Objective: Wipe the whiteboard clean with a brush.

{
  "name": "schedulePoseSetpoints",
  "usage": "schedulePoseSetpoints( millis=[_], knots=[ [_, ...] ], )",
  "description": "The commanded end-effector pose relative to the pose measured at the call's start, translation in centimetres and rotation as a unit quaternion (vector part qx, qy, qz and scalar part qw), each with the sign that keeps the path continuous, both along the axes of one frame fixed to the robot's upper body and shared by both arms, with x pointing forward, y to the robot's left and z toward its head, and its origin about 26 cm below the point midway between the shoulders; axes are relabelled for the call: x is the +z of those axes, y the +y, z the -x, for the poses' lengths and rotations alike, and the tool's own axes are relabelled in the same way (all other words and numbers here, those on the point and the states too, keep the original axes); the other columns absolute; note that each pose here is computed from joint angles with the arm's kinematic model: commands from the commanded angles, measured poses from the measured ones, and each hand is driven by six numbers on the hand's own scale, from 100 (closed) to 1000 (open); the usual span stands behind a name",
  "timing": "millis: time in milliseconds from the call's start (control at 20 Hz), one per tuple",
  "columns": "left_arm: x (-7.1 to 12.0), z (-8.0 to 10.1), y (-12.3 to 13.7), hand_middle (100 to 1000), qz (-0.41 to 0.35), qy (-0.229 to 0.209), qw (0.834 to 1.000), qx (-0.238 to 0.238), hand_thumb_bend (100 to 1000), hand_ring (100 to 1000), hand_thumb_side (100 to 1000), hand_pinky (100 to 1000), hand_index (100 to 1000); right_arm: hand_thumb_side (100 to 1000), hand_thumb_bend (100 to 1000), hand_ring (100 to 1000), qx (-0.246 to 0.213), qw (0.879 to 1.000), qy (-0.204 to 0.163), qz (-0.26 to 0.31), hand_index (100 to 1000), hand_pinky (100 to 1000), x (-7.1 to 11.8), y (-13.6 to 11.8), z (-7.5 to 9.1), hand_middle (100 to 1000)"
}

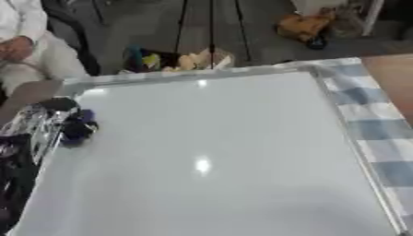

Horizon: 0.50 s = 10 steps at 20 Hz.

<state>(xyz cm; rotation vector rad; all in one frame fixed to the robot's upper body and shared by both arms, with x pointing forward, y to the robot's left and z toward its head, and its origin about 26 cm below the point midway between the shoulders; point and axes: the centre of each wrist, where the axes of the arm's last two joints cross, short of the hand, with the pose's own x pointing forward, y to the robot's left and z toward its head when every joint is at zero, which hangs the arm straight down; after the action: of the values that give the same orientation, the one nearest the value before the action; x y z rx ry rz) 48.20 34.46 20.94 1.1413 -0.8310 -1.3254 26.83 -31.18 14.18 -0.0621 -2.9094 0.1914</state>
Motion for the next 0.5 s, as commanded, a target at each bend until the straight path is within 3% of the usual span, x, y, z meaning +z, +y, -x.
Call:
schedulePoseSetpoints(
  millis=[50, 500],
  knots=[
    [1.7, -0.2, -1.2, 307, -0.015, -0.014, 0.999, -0.026, 100, 609, 690, 731, 295, 950, 100, 842, 0.002, 1.0, -0.012, 0.008, 907, 831, 0.7, 0.0, 0.1, 585],
    [1.7, -0.6, -4.0, 308, -0.029, 0.001, 0.996, -0.08, 100, 611, 702, 733, 296, 951, 100, 842, 0.005, 1.0, -0.011, 0.008, 908, 831, 0.8, 0.0, 0.0, 584]
  ],
)
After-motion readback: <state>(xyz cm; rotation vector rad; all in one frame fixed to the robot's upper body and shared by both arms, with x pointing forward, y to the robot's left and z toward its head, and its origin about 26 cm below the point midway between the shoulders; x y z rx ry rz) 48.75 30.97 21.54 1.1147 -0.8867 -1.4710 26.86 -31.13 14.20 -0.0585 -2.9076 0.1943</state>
